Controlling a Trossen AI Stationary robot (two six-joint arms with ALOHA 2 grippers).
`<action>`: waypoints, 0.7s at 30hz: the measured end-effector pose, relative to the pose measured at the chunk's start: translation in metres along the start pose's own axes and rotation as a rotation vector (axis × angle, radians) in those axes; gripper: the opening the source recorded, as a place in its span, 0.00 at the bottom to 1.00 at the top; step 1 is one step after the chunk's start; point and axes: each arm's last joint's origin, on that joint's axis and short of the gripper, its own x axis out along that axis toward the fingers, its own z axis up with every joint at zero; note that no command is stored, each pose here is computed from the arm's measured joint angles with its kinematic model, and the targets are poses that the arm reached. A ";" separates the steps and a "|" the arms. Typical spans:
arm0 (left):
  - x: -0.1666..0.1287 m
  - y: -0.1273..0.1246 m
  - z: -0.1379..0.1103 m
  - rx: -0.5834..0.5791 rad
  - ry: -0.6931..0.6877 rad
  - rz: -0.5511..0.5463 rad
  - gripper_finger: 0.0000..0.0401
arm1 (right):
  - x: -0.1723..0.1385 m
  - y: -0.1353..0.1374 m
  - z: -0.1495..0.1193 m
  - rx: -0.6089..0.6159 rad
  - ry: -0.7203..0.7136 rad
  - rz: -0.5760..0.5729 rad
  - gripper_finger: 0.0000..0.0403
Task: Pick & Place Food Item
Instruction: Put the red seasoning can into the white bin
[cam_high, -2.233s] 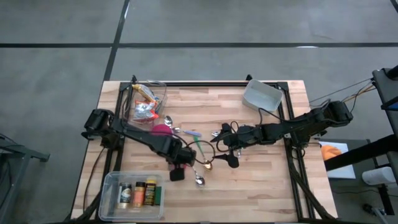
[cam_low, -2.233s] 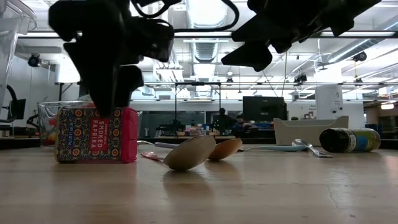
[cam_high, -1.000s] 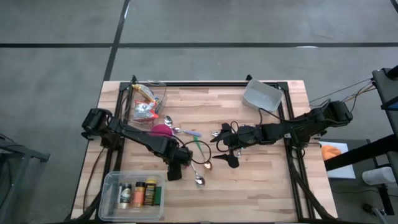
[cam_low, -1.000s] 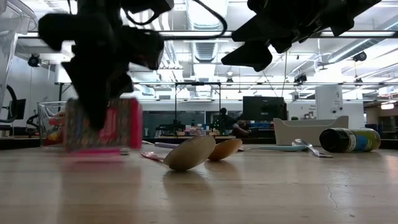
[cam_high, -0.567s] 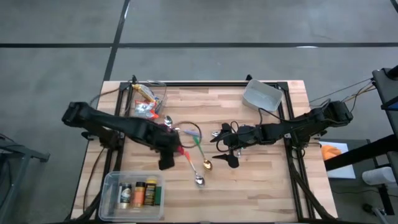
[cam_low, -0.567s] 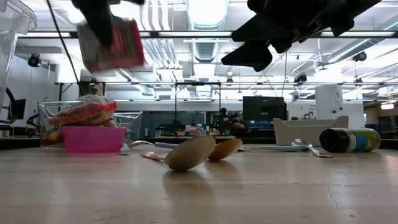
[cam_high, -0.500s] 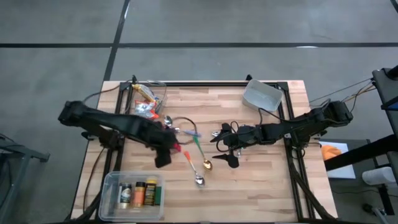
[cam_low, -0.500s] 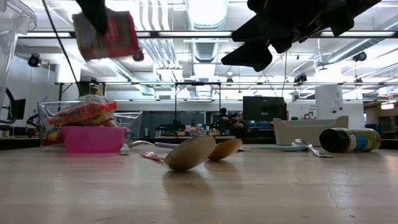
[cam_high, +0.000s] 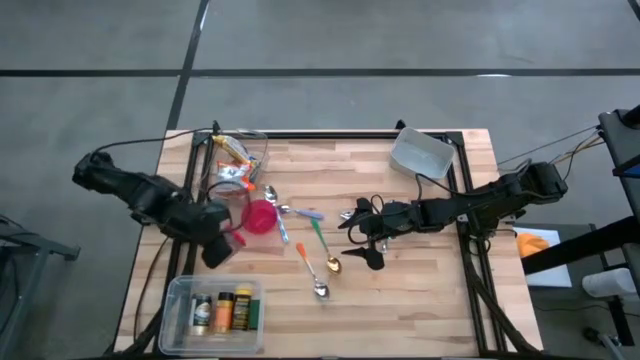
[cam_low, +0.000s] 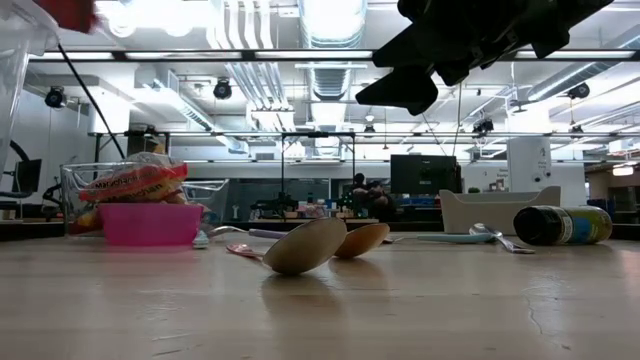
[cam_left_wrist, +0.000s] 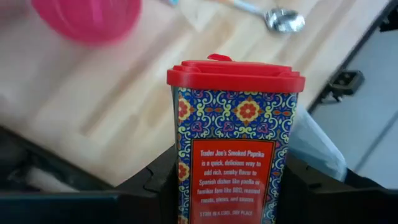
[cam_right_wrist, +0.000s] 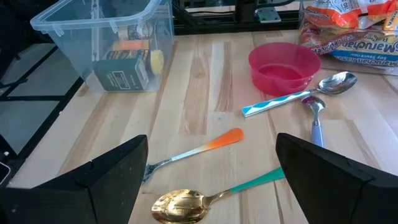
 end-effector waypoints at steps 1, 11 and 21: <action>-0.001 -0.001 -0.006 -0.014 0.013 -0.007 0.42 | 0.000 0.000 0.000 -0.001 0.000 0.000 0.87; 0.009 -0.026 -0.057 -0.300 0.135 -0.021 0.47 | 0.000 0.000 0.000 -0.001 0.000 0.000 0.87; 0.048 -0.062 -0.088 -0.677 0.131 0.066 0.45 | 0.000 0.000 0.000 0.000 0.000 0.000 0.87</action>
